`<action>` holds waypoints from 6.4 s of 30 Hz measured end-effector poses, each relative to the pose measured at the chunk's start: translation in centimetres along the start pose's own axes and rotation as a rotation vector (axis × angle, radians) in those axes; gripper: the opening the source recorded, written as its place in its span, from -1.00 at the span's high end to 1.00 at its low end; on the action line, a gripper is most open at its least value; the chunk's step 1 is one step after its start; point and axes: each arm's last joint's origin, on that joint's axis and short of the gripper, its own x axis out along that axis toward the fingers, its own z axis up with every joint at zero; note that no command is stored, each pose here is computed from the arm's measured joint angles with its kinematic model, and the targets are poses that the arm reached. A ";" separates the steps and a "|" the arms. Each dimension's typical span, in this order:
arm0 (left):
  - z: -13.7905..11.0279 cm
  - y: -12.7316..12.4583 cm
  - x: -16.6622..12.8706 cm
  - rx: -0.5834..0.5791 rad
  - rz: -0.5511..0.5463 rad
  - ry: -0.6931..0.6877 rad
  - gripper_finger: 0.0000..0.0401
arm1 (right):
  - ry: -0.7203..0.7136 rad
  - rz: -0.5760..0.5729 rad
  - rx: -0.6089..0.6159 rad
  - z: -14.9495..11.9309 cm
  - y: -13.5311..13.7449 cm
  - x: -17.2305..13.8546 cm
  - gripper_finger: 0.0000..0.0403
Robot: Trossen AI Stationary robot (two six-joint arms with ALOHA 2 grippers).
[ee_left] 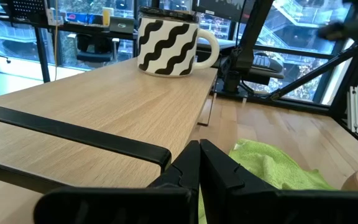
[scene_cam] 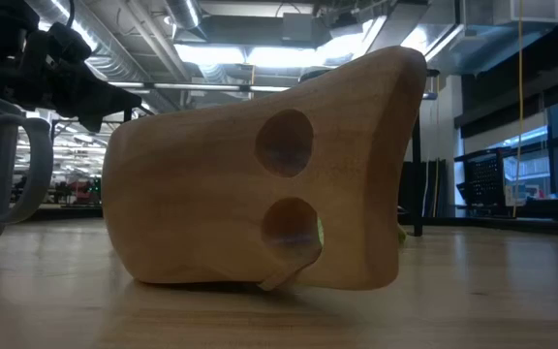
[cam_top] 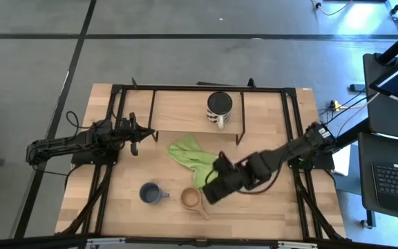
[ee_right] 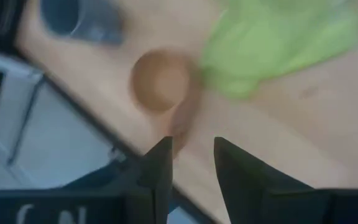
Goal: Stack small to large cups/mugs on shelf
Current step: Put the blue mug on the shelf
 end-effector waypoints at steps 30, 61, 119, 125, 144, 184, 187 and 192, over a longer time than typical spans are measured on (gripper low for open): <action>0.7 -0.2 0.0 -0.118 -0.060 -0.064 1.00 | -0.428 0.145 -0.222 1.8 1.9 0.6 0.41; 14.8 -8.9 0.1 -0.060 -0.548 0.995 1.00 | -0.458 -0.061 -0.235 4.6 0.4 -0.8 0.41; 6.7 -20.8 5.5 0.225 0.022 1.272 0.45 | -0.550 -0.171 -0.474 8.3 -1.6 -13.5 0.41; 6.7 -21.5 4.9 0.216 0.000 1.253 0.24 | -0.554 -0.177 -0.463 8.6 -1.7 -13.5 0.41; 6.5 -22.4 4.0 -0.600 0.509 1.246 0.20 | -0.558 -0.208 -0.538 8.8 -1.7 -13.5 0.41; 2.9 -21.9 5.3 -0.542 0.762 1.205 0.97 | -0.602 -0.289 -0.655 9.0 -1.8 -13.6 0.41; 2.9 -21.1 6.1 -0.424 0.699 1.204 0.98 | -0.603 -0.292 -0.649 9.2 -1.8 -13.6 0.41; 2.3 -20.0 7.5 -0.100 0.477 1.219 0.98 | -0.607 -0.293 -0.619 9.6 -2.0 -13.6 0.41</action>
